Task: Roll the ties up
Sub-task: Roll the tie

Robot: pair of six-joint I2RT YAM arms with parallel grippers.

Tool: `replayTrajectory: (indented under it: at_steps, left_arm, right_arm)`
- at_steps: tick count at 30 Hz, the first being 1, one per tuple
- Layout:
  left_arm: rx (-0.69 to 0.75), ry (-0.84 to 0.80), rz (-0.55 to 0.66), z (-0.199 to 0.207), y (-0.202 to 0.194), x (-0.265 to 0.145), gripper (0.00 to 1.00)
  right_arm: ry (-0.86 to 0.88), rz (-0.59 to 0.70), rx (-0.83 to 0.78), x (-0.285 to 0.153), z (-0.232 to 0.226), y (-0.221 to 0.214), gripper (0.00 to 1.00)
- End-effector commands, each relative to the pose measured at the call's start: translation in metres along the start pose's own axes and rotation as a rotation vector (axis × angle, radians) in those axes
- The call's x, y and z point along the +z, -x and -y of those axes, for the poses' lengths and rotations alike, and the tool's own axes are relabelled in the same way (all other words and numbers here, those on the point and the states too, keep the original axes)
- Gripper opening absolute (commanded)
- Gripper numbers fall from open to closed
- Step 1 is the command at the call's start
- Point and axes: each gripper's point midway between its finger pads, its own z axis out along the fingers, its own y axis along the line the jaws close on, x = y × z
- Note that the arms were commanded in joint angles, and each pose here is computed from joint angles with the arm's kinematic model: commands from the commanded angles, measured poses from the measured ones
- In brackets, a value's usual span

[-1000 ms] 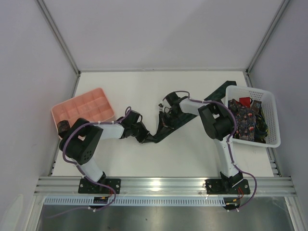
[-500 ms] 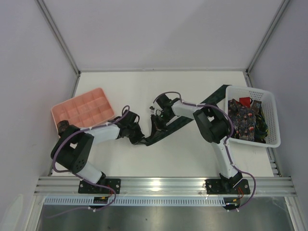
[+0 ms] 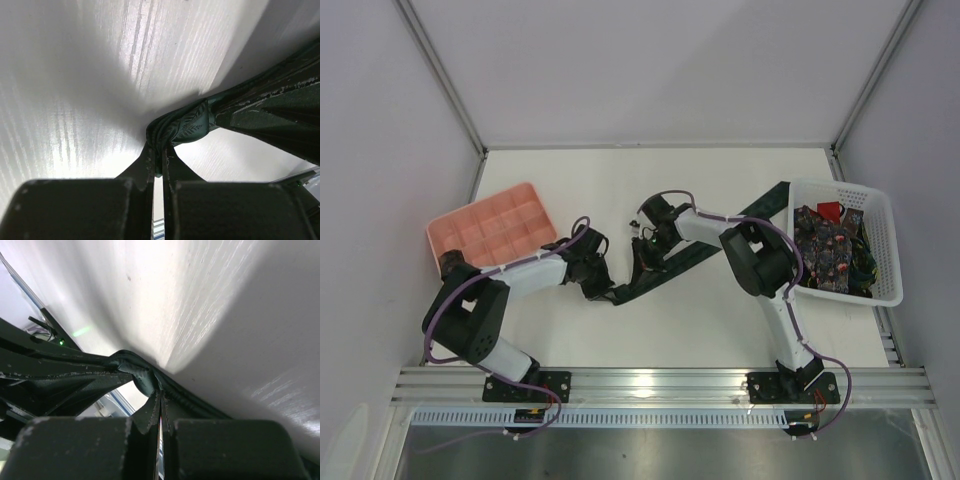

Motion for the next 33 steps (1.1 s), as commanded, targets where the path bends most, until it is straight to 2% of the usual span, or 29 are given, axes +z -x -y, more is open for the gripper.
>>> replayTrajectory:
  at_steps: [1, 8, 27, 33]
  left_arm:
    - [0.028, 0.075, -0.003, -0.013, 0.003, -0.003, 0.01]
    - [0.046, 0.071, -0.002, -0.007, 0.007, -0.008, 0.02]
    - [0.059, 0.069, -0.005, 0.003, 0.013, -0.016, 0.02]
    - [0.067, 0.027, -0.022, 0.019, 0.017, -0.024, 0.1]
  right_arm:
    - [0.023, 0.02, -0.013, 0.0, -0.01, 0.012, 0.02]
    - [0.036, 0.036, -0.048, -0.004, -0.026, 0.014, 0.02]
    - [0.025, -0.032, -0.014, 0.024, -0.011, 0.004, 0.02]
    - [0.049, -0.038, -0.006, 0.027, -0.016, 0.005, 0.02]
